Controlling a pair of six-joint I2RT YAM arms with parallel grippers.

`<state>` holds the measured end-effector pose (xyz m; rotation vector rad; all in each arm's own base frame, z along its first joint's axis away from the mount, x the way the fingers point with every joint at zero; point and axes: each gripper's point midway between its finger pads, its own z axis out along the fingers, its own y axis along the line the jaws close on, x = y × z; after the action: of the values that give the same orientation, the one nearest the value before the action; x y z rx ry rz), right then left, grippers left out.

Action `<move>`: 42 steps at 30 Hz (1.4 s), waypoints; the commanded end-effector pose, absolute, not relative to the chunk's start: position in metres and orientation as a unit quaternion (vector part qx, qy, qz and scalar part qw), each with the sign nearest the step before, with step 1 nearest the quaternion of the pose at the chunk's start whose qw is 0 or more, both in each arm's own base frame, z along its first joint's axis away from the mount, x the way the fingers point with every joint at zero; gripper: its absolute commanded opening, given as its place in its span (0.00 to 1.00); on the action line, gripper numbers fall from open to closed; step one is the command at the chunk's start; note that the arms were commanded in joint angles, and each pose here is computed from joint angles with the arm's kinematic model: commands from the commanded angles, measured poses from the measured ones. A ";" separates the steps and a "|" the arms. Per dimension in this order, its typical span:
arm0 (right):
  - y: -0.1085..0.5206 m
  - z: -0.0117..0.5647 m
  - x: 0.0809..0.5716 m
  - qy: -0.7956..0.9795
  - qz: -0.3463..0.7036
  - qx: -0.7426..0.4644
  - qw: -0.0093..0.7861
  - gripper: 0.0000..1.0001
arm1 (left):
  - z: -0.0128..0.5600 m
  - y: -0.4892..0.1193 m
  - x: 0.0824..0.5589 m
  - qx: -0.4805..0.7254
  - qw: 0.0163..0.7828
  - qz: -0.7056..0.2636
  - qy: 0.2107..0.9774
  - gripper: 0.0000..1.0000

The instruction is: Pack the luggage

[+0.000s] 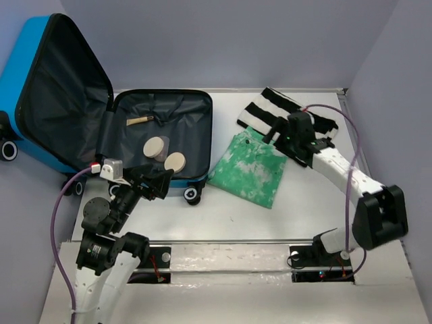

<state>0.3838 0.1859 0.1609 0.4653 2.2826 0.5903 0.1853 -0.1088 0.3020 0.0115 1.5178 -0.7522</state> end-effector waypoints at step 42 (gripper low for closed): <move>0.141 0.076 0.163 0.876 0.363 0.229 0.221 0.07 | 0.162 -0.249 0.162 -0.003 0.383 -0.437 0.814 0.74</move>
<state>0.1937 0.1223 0.0739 0.6589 2.3062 0.8604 0.1518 -0.2318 0.1731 0.1413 2.0709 -1.1545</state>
